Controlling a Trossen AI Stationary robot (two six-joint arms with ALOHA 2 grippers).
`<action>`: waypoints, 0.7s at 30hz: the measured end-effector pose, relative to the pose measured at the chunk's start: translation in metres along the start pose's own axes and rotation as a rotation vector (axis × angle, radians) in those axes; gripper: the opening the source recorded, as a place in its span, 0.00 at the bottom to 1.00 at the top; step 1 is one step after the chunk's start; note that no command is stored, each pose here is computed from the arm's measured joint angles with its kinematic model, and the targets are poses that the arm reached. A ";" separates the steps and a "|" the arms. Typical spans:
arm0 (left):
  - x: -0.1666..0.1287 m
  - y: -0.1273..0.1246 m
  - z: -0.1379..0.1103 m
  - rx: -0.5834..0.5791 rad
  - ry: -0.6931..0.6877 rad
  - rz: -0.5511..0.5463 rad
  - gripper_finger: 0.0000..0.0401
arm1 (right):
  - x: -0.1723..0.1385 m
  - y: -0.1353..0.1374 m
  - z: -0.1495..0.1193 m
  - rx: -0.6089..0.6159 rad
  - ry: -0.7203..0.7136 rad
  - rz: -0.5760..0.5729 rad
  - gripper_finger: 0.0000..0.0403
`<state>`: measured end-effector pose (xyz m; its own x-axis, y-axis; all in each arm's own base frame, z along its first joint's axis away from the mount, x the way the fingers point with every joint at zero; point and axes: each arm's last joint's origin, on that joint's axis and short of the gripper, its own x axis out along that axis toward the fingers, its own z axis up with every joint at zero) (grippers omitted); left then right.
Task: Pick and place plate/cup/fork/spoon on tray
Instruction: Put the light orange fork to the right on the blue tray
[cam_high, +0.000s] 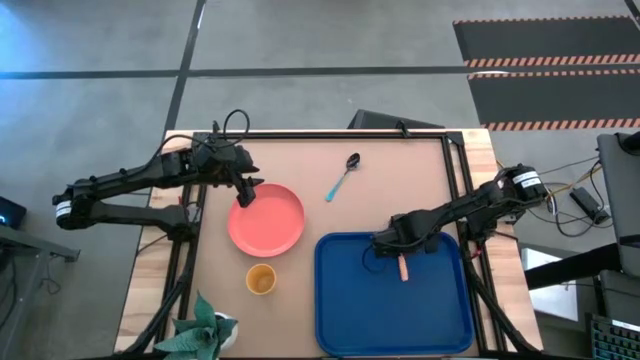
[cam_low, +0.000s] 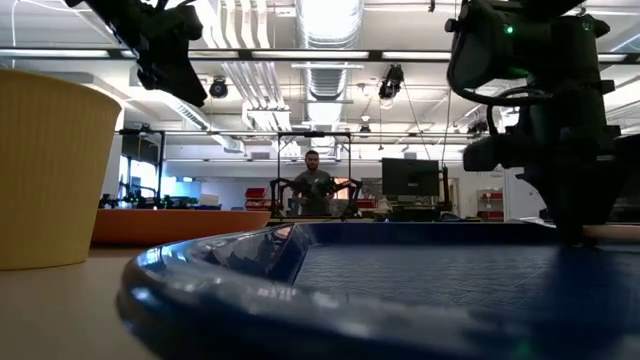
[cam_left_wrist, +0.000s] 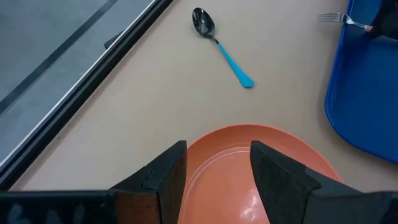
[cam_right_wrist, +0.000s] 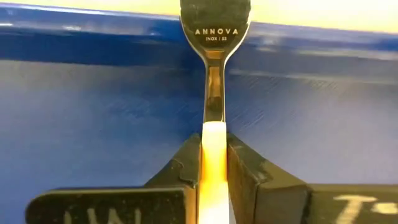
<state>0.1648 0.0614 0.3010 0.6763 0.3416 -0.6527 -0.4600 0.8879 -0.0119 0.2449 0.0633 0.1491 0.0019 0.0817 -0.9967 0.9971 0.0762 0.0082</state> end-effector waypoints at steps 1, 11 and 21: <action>0.000 0.000 0.000 0.000 0.000 0.000 0.40 | -0.004 0.003 -0.003 0.008 0.010 0.019 0.08; 0.000 0.000 0.000 0.001 0.001 -0.009 0.40 | -0.064 0.006 -0.063 0.104 -0.005 -0.029 0.08; 0.000 0.000 0.000 0.026 0.002 -0.013 0.40 | -0.077 -0.022 -0.131 0.175 0.061 -0.037 0.08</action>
<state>0.1649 0.0610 0.3009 0.6810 0.3295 -0.6540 -0.4360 0.8999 -0.0006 0.2132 0.1858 0.2362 -0.0338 0.1423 -0.9892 0.9944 -0.0939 -0.0475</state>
